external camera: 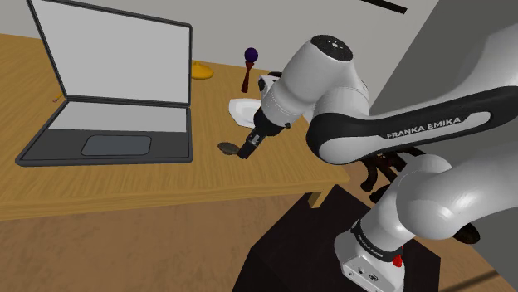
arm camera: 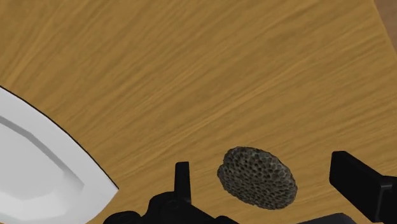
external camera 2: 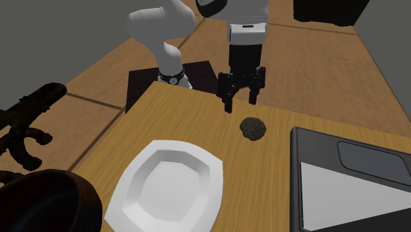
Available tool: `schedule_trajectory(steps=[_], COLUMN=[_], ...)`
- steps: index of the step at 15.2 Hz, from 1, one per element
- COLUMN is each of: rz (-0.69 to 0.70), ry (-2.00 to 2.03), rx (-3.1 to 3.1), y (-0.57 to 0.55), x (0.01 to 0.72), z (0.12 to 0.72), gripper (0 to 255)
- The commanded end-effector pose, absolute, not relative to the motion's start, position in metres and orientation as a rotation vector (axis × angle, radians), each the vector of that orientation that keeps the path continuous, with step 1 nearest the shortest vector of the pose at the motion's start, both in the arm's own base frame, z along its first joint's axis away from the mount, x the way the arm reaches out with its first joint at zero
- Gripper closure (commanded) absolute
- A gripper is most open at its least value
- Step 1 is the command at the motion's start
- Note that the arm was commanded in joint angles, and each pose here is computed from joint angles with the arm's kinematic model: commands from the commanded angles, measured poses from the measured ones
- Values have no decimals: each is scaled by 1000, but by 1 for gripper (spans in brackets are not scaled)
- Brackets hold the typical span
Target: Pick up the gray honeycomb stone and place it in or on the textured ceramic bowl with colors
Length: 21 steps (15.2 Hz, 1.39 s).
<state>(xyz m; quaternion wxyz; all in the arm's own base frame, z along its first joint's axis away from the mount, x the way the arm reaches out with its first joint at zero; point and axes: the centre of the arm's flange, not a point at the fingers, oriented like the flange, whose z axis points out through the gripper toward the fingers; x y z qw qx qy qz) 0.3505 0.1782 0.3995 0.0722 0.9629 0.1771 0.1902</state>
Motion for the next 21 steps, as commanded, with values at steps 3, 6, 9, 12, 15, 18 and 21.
schedule_trajectory(steps=[3, 6, 9, 12, 15, 18, 21], rz=[569, 569, 569, 569, 569, 569, 569], ry=[537, 537, 537, 537, 537, 537, 537], rx=[2888, 2888, 2888, 2888, 2888, 2888, 2888], y=[177, 177, 177, 177, 177, 177, 177], x=[359, 360, 360, 360, 360, 360, 360], z=[381, 378, 378, 378, 378, 378, 378], gripper=[0, 0, 0, 255, 255, 255, 255])
